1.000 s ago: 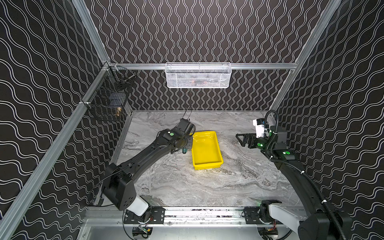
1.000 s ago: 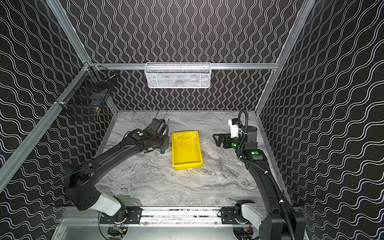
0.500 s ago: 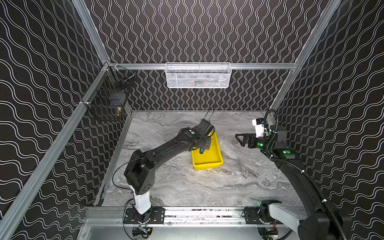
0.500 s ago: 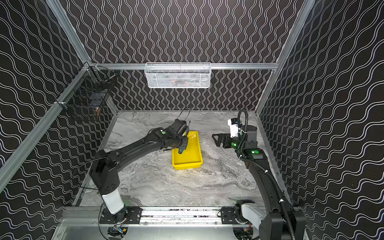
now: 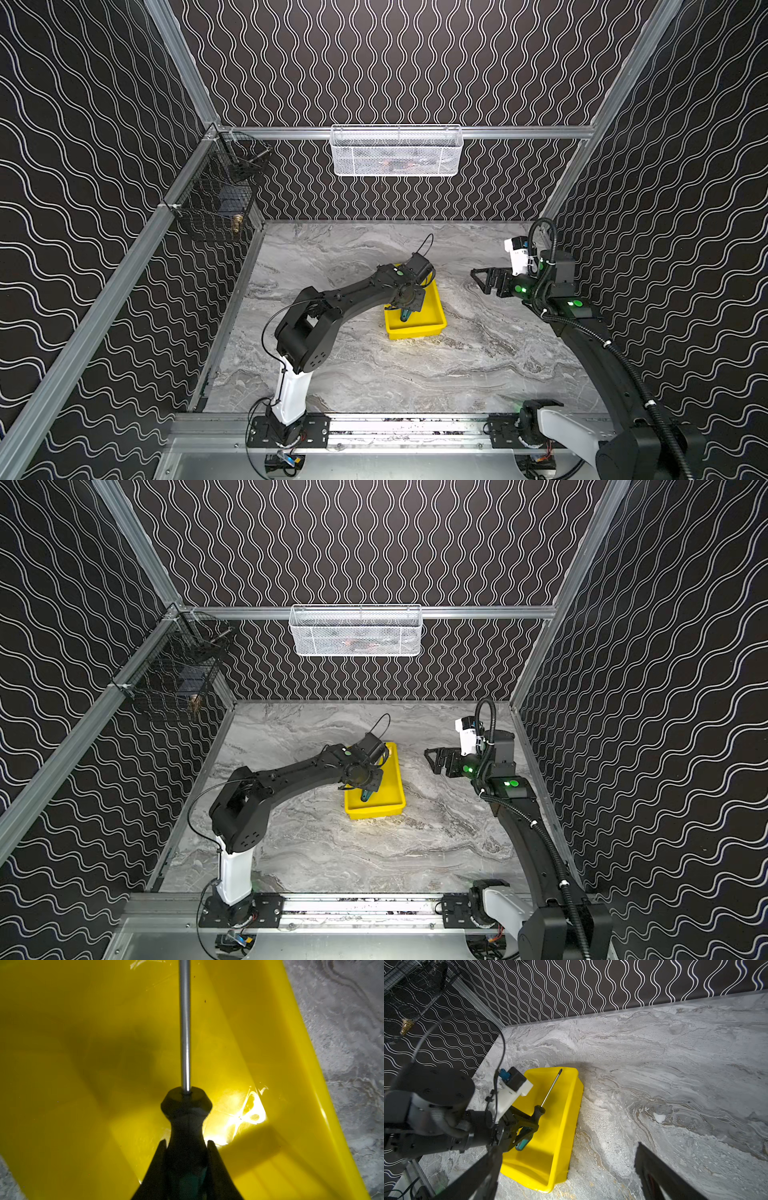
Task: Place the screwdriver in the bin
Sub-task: 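Carry the screwdriver over the yellow bin and open the left gripper, then raise the left gripper out of the bin and draw it back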
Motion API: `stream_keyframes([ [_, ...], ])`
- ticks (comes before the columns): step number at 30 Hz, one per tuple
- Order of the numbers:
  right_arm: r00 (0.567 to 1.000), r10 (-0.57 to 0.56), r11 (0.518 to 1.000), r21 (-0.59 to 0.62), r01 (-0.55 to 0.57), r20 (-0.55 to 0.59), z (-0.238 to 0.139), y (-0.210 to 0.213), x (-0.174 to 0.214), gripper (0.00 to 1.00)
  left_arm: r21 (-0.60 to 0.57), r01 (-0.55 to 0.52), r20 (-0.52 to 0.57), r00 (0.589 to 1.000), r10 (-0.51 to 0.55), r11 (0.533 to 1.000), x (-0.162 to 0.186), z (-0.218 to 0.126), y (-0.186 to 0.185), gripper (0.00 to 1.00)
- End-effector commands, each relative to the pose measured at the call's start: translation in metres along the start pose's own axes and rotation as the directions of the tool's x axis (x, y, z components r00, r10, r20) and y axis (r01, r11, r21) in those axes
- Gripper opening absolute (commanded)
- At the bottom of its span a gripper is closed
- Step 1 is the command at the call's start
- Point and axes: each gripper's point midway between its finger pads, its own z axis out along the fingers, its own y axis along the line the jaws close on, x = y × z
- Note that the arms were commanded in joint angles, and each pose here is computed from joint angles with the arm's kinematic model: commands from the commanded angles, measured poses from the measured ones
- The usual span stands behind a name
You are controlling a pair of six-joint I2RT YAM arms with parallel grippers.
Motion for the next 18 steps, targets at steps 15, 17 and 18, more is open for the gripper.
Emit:
stream_keyframes([
  [15, 1.000, 0.012, 0.999, 0.031, -0.012, 0.005, 0.004, -0.008, 0.002, 0.99, 0.025, -0.018, 0.082, 0.997, 0.016, 1.000, -0.030, -0.008, -0.006, 0.85],
  [17, 1.000, 0.014, 0.999, 0.047, -0.015, 0.021, 0.003, -0.010, -0.003, 1.00, 0.019, -0.039, 0.156, 0.987, 0.036, 0.999, -0.051, -0.037, -0.004, 0.96],
  [18, 0.999, 0.014, 0.998, 0.058, -0.016, 0.033, 0.002, -0.011, -0.006, 0.99, 0.017, -0.048, 0.209, 0.977, 0.043, 0.999, -0.064, -0.057, -0.001, 0.99],
])
